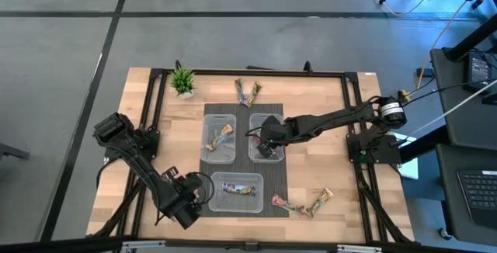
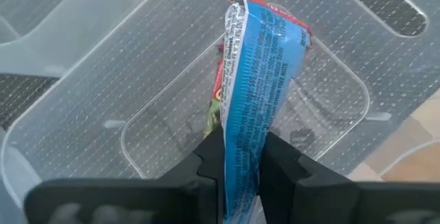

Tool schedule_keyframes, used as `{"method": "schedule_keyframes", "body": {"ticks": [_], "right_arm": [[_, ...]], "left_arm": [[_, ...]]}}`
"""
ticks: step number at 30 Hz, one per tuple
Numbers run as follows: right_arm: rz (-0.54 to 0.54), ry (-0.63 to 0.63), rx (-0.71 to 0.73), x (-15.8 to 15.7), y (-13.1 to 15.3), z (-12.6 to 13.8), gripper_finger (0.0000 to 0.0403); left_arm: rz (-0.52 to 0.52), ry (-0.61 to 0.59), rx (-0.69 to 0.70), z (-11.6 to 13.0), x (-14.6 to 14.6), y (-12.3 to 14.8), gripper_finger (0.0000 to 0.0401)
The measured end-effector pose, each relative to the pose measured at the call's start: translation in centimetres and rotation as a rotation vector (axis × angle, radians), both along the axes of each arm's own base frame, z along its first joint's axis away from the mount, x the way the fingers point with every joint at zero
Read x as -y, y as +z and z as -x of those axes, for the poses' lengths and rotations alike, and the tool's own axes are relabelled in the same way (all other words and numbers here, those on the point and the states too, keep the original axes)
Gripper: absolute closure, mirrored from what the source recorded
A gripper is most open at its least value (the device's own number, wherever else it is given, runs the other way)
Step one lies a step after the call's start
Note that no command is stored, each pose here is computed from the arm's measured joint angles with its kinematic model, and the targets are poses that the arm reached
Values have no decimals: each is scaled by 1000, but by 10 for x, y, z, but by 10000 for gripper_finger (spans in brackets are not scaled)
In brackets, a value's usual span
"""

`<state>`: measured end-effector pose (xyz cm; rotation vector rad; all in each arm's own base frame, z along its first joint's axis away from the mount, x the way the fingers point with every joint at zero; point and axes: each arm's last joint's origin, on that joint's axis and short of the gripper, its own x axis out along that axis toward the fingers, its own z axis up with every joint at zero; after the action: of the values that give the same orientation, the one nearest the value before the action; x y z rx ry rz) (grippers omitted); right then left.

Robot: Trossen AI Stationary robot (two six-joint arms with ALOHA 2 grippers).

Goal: Pick and place Granola Bars by type
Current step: Put the top red granola bar into the top right transparent bin, then put the left red granola bar into the top right transparent bin

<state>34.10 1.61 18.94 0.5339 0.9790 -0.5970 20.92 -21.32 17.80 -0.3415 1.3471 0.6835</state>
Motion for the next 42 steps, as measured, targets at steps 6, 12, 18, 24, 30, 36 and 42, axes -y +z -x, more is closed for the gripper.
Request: {"method": "schedule_keyframes", "body": {"ticks": [6, 12, 18, 24, 30, 36, 42], "right_arm": [[-19, 10, -1, -1, 0, 0, 308], [-21, 7, 10, -1, 0, -1, 269], [-21, 8, 11, -1, 0, -1, 258], [-21, 7, 11, -1, 0, -1, 257], [-21, 8, 11, -1, 0, -1, 257], [-21, 8, 11, -1, 0, -1, 257], [-31, -10, 15, -1, 0, -1, 257]], "left_arm": [[17, 34, 11, -1, 1, 0, 271], [47, 85, 2, 0, 2, 0, 271], [102, 88, 7, -3, 6, -1, 234], [107, 101, 22, -2, 7, -1, 165], [107, 152, 90, 1, 14, -1, 133], [171, 162, 28, 8, 22, -2, 132], [168, 214, 53, 7, 23, -3, 132]]}}
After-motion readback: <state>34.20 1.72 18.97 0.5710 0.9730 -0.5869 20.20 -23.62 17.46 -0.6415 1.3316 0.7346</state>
